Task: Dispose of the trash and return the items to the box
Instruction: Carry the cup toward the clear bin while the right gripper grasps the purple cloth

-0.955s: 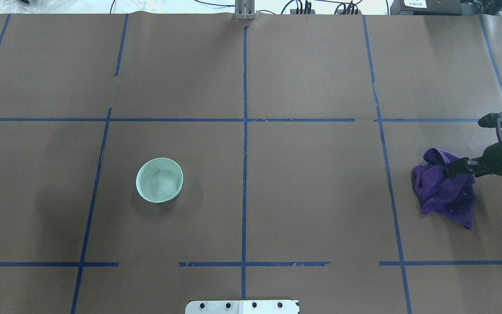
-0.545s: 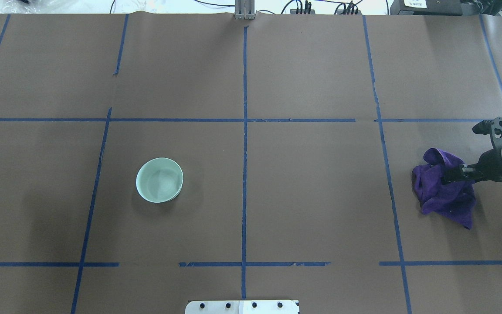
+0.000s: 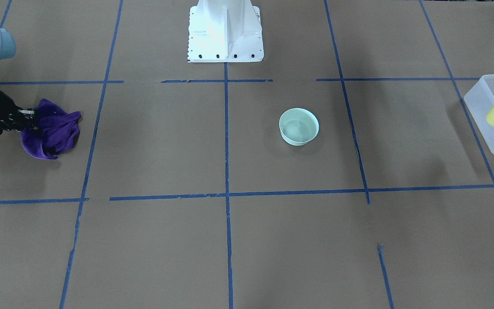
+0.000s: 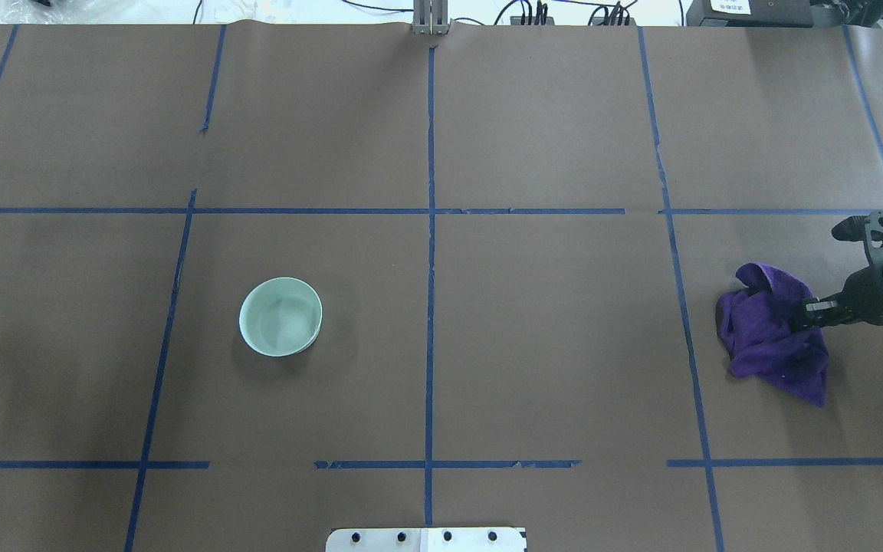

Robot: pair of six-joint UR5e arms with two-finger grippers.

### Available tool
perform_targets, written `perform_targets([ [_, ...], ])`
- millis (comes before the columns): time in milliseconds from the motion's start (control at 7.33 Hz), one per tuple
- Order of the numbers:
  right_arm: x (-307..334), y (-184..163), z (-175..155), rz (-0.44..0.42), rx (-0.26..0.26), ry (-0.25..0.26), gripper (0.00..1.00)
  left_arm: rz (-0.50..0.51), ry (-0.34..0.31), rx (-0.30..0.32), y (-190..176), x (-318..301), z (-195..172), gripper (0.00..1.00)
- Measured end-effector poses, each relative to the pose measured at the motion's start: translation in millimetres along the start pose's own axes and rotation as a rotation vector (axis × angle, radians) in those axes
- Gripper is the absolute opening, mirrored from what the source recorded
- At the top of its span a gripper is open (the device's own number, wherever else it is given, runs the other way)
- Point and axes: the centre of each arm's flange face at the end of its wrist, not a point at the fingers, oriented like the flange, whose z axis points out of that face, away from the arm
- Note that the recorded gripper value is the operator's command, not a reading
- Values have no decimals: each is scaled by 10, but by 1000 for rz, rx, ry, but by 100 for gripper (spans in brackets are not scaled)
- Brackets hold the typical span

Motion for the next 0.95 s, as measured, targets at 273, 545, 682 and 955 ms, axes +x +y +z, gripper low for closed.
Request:
perform_targets([
  [273, 20, 107, -229, 2, 24, -9, 0, 39, -45, -5, 36, -179, 64, 0],
  [545, 31, 111, -532, 13, 72, -25, 0, 69, -75, -10, 111, -375, 83, 0],
  [682, 69, 74, -681, 26, 99, -34, 0, 90, -85, -16, 186, -530, 89, 0],
  [955, 188, -11, -996, 56, 144, -65, 0, 123, -92, -53, 350, -802, 226, 0],
])
